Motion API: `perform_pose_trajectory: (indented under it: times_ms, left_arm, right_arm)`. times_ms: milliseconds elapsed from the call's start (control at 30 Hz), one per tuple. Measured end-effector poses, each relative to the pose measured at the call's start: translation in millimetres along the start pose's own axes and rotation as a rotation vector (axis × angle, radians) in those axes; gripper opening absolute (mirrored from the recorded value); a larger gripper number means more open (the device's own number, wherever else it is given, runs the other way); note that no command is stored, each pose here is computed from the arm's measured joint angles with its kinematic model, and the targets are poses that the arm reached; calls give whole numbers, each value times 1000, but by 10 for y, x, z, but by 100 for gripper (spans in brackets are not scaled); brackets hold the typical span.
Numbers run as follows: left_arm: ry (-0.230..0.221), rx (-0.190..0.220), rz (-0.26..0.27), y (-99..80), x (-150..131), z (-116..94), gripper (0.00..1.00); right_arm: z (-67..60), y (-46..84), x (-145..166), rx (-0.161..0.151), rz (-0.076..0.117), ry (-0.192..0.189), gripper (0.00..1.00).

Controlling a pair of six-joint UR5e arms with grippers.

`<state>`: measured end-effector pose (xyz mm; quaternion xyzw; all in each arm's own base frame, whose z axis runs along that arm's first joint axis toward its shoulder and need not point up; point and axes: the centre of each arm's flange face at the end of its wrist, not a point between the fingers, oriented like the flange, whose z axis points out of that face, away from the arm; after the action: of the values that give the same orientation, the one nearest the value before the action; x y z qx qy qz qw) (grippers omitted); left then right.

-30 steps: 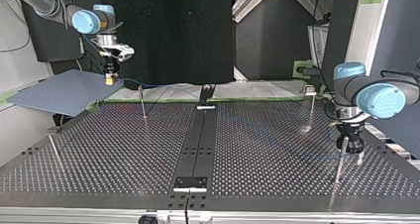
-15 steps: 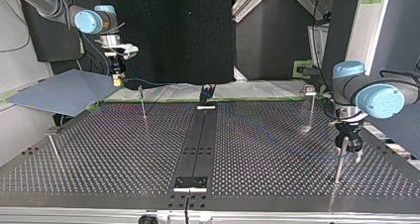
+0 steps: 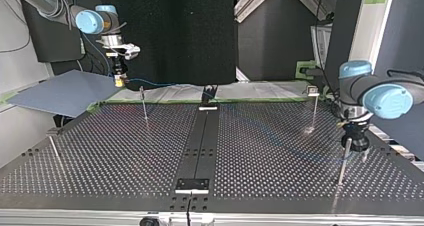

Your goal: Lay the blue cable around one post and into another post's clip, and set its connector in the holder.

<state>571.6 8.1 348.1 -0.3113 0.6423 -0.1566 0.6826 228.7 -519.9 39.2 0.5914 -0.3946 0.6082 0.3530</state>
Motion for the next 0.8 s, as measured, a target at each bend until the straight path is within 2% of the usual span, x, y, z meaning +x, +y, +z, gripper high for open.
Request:
perform_pose_trajectory:
  times_ms: [300, 567, 800]
  left_arm:
    - [38, 62, -97, 49, 89, -16, 100]
    - [64, 53, -178, 171, 164, -79, 100]
    - [37, 52, -248, 213, 111, -197, 100]
  right_arm:
    - [-7, -3, -7, 0, 2, -7, 0]
    - [-9, -5, -9, 0, 3, -9, 0]
    - [-8, -5, -8, 0, 3, -8, 0]
